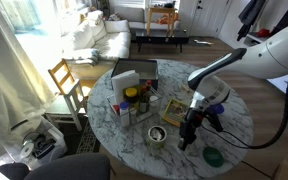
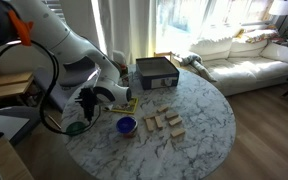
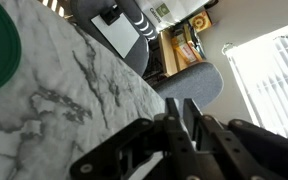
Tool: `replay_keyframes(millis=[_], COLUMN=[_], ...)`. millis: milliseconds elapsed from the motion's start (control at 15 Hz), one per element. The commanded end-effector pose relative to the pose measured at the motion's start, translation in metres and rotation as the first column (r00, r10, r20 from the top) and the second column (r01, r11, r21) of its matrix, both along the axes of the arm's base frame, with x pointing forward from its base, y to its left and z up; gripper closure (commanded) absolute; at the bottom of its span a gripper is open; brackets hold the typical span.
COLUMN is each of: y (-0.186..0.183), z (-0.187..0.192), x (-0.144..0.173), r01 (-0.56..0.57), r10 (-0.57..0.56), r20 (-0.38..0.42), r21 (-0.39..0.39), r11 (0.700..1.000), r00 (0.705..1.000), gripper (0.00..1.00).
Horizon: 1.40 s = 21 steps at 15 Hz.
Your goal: Pour the contents of the small plastic cup into the can on the left
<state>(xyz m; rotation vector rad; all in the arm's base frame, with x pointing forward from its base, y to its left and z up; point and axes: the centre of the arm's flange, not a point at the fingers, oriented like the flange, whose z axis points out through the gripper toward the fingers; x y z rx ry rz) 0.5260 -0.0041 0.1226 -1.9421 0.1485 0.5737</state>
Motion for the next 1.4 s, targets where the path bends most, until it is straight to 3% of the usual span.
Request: replay_keyframes(millis=[0,267,467,733,933,1133,1333], y=[-0.004,-0.006,-0.001,0.012,0.028,0.043,0.054], z=[-0.006,-0.004,0.024,0.079,0.123,0.155,0.176], x=[0.005,0.007,0.012,0.027,0.035,0.034,0.03], r01=[0.011,0.017,0.029,0.084,0.115,0.15,0.186], r10=[-0.011,-0.017,-0.025,-0.053,-0.044,-0.027,0.0], r20=[-0.006,0.002,0.035,0.112,0.177,0.231,0.277], r21=[-0.028,-0.045,-0.125,-0.297,-0.418,-0.537,-0.647], r11=[1.0,0.999,0.992,0.951,0.901,0.83,0.739], r00=[1.0,1.0,0.999,0.992,0.983,0.973,0.961], gripper=[0.52,0.23,0.02,0.0,0.0,0.0,0.0])
